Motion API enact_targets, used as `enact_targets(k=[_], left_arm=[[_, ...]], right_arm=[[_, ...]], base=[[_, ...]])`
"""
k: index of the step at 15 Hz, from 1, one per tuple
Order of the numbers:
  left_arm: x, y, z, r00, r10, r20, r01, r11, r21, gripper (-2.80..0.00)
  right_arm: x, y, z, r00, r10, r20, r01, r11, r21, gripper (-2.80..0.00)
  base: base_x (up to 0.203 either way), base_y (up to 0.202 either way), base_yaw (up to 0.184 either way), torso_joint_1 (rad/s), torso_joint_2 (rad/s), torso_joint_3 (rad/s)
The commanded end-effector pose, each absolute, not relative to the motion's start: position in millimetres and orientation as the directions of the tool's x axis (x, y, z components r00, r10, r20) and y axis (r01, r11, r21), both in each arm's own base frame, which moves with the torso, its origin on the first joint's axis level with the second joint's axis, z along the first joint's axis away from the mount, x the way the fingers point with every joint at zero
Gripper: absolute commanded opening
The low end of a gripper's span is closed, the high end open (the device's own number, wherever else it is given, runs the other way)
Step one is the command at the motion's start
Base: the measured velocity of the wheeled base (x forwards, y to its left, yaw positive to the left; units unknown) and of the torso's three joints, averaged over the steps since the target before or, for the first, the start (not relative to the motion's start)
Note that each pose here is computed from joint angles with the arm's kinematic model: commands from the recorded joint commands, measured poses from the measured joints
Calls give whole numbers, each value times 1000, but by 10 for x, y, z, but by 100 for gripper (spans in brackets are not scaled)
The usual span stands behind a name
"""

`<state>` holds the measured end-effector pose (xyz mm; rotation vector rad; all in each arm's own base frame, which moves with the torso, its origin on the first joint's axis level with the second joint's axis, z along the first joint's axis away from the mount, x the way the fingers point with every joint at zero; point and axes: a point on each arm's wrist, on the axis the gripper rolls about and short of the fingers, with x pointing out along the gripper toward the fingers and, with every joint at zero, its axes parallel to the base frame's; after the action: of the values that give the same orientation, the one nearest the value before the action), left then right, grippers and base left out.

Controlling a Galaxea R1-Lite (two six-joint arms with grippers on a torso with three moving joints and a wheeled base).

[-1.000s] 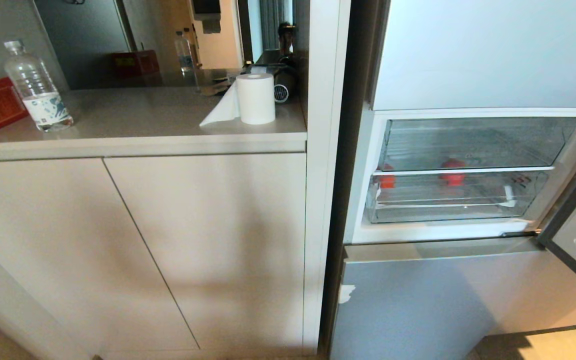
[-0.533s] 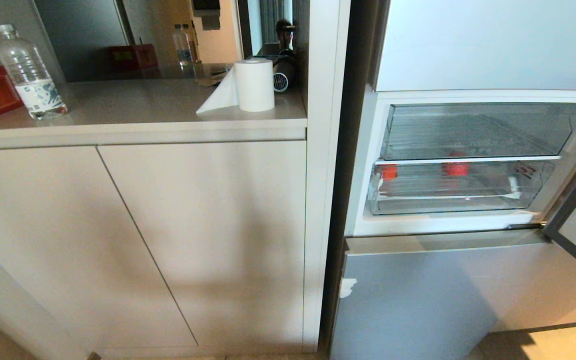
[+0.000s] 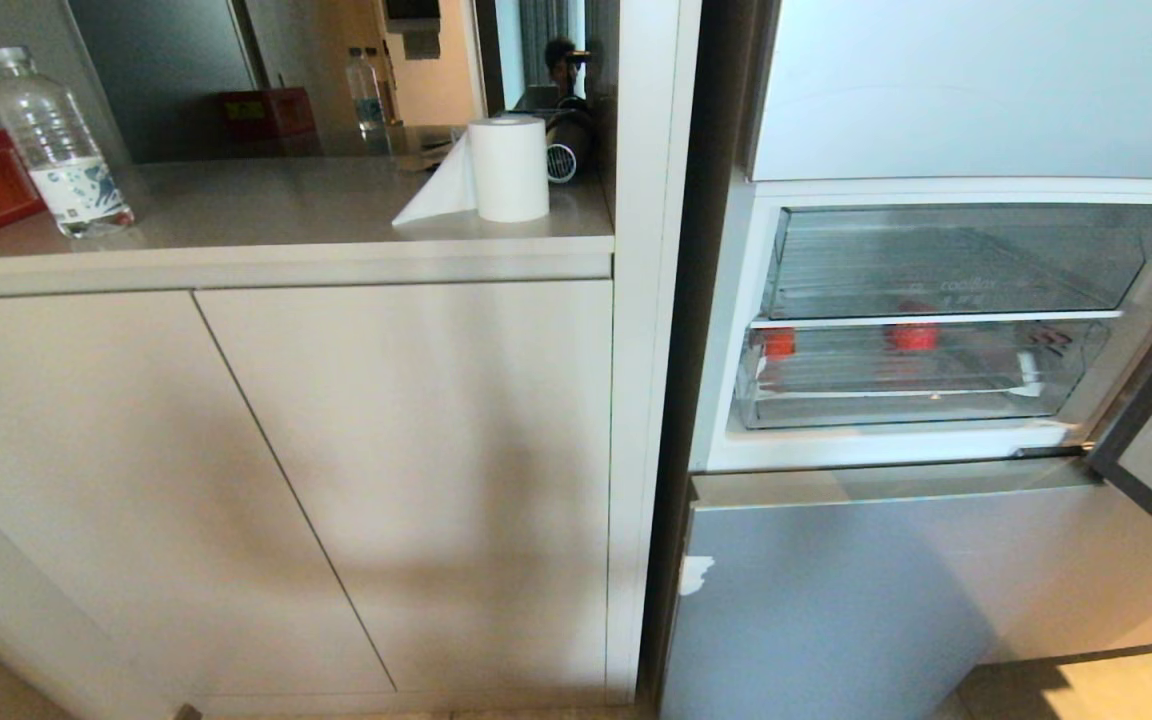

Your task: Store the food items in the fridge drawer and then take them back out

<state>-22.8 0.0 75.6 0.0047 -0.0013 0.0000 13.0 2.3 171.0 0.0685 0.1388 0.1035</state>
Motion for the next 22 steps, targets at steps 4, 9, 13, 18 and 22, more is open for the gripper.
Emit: enact_targets(k=[4, 9, 13, 18, 22], left_arm=[[-226, 0, 752, 1000, 0, -1, 0, 1000, 5, -280], [-226, 0, 752, 1000, 0, -1, 0, 1000, 5, -280], [-226, 0, 752, 1000, 0, -2, 0, 1000, 5, -280], [-227, 0, 752, 1000, 0, 0, 0, 1000, 5, -280], [-227, 0, 752, 1000, 0, 0, 0, 1000, 5, -280]], right_arm=[[1265, 63, 1799, 889, 223, -401, -174, 972, 155, 0], [2360, 181, 1462, 895, 267, -358, -227, 962, 150, 0], [2851, 469, 1205, 945, 251, -209, -236, 967, 94, 0], [3151, 740, 1105, 964, 228, -133, -220, 973, 76, 0], [3448, 922, 1016, 975, 190, -110, -184, 981, 66, 0]], base=[[0, 0, 0, 0, 0, 0], [0, 0, 0, 0, 0, 0], [0, 0, 0, 0, 0, 0], [0, 0, 0, 0, 0, 0], [0, 0, 0, 0, 0, 0]])
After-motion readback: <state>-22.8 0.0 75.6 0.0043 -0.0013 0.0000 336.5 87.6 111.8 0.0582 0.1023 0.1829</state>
